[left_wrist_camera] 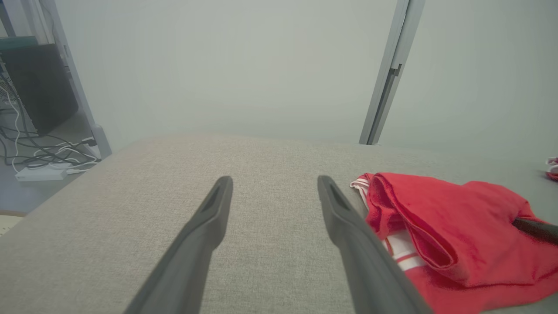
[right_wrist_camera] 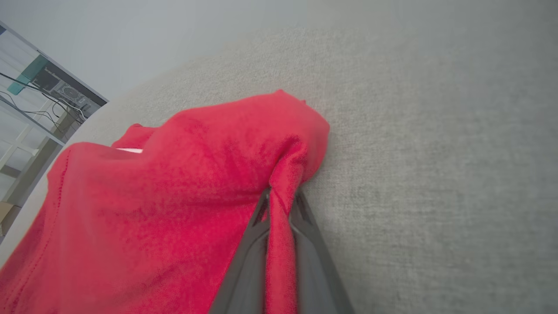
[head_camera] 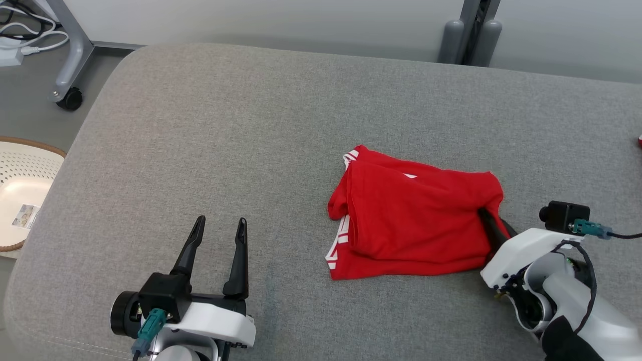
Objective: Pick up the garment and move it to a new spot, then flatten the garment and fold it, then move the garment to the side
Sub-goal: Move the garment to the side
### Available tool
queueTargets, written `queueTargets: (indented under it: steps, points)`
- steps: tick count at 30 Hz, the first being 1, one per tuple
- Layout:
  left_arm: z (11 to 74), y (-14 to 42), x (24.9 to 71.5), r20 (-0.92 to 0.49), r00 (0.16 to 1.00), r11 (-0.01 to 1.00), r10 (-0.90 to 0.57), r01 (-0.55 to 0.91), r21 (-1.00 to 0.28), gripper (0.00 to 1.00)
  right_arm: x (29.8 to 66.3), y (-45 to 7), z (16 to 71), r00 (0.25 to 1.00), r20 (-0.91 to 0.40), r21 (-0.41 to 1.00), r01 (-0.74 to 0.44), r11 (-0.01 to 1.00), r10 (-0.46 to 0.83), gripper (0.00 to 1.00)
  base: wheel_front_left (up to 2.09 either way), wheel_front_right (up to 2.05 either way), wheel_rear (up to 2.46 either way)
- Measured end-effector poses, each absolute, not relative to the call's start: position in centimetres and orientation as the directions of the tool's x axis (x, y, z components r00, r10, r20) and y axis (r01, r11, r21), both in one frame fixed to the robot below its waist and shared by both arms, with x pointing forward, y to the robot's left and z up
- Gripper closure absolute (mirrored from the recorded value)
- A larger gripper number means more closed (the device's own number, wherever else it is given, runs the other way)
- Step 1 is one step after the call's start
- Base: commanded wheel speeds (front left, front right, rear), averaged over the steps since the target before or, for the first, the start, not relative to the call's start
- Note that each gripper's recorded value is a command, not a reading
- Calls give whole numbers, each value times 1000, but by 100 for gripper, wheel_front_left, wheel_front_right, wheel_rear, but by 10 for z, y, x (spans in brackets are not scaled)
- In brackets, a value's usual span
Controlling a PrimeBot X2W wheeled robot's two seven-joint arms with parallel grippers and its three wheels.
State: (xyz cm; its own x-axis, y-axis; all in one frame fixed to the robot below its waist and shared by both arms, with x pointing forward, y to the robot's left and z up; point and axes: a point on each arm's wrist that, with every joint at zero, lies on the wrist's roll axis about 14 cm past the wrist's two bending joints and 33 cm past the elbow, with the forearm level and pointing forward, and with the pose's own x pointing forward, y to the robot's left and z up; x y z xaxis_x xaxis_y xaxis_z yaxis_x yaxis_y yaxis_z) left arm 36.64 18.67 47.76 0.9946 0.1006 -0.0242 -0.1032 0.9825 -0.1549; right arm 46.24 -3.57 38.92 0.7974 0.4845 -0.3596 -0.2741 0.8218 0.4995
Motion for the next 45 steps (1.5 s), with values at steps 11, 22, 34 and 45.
queueTargets:
  steps: [11, 22, 34, 45]
  points:
    - [483, 183, 366, -7, 996, 983, 89, -89, -158, 0, 505, -38, 465, 848, -141, 247, -469, 848, 511, 100, 0, 0, 0]
    - [484, 158, 377, 2, 1000, 986, 9, -8, -164, 0, 497, -65, 473, 897, -93, 202, -407, 891, 431, 100, 0, 0, 0]
    - [483, 112, 410, 18, 990, 978, -141, 142, -151, 0, 487, -123, 470, 955, -85, 206, -261, 943, 283, 100, 0, 0, 0]
    - [472, 46, 438, 20, 940, 929, -339, 338, -147, 0, 474, -175, 475, 985, -81, 189, -133, 973, 151, 100, 0, 0, 0]
